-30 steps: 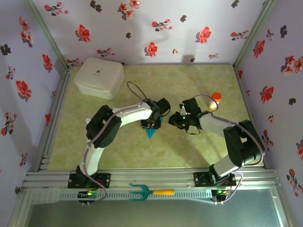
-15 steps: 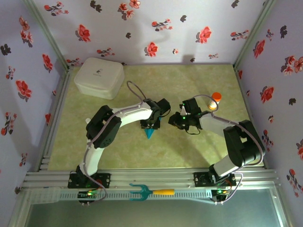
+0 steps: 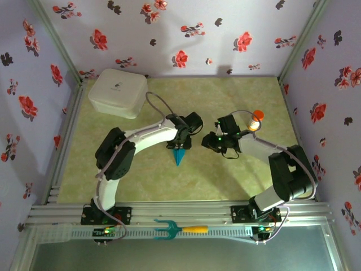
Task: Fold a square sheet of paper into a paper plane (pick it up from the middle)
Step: Move a paper plane to the center of the table, then reset both arms
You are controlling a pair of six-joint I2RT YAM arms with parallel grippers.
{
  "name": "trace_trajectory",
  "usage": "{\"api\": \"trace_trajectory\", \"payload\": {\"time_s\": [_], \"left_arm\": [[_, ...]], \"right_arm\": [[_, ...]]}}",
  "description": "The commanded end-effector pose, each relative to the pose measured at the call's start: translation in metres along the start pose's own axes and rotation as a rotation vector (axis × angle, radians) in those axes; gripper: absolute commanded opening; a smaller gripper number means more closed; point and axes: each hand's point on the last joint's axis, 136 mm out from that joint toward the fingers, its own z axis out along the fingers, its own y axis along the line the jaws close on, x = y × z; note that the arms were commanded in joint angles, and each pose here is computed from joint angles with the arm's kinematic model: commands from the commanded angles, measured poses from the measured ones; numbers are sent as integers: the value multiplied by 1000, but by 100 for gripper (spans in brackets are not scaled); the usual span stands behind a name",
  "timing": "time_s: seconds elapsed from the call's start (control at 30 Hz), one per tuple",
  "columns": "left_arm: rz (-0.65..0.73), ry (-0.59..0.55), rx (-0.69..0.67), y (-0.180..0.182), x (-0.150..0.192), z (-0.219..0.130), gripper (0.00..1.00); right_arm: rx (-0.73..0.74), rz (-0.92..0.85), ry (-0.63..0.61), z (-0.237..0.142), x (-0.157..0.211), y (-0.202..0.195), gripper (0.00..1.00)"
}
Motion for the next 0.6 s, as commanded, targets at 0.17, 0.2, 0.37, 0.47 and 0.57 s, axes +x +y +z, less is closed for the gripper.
{"api": "trace_trajectory", "payload": {"time_s": [0.17, 0.2, 0.37, 0.47, 0.57], "left_arm": [[8, -238, 98, 16, -41, -59, 50], [7, -266, 105, 22, -45, -63, 51], [-35, -416, 79, 84, -66, -81, 61], [-73, -482, 35, 130, -75, -84, 69], [-53, -574, -31, 169, -82, -89, 85]], "right_arm": [[89, -139, -169, -40, -36, 9, 38], [114, -167, -203, -48, -42, 10, 39], [357, -330, -482, -106, -88, -4, 57], [515, -436, -639, -130, -112, -17, 64], [646, -504, -758, -140, -124, -34, 76]]}}
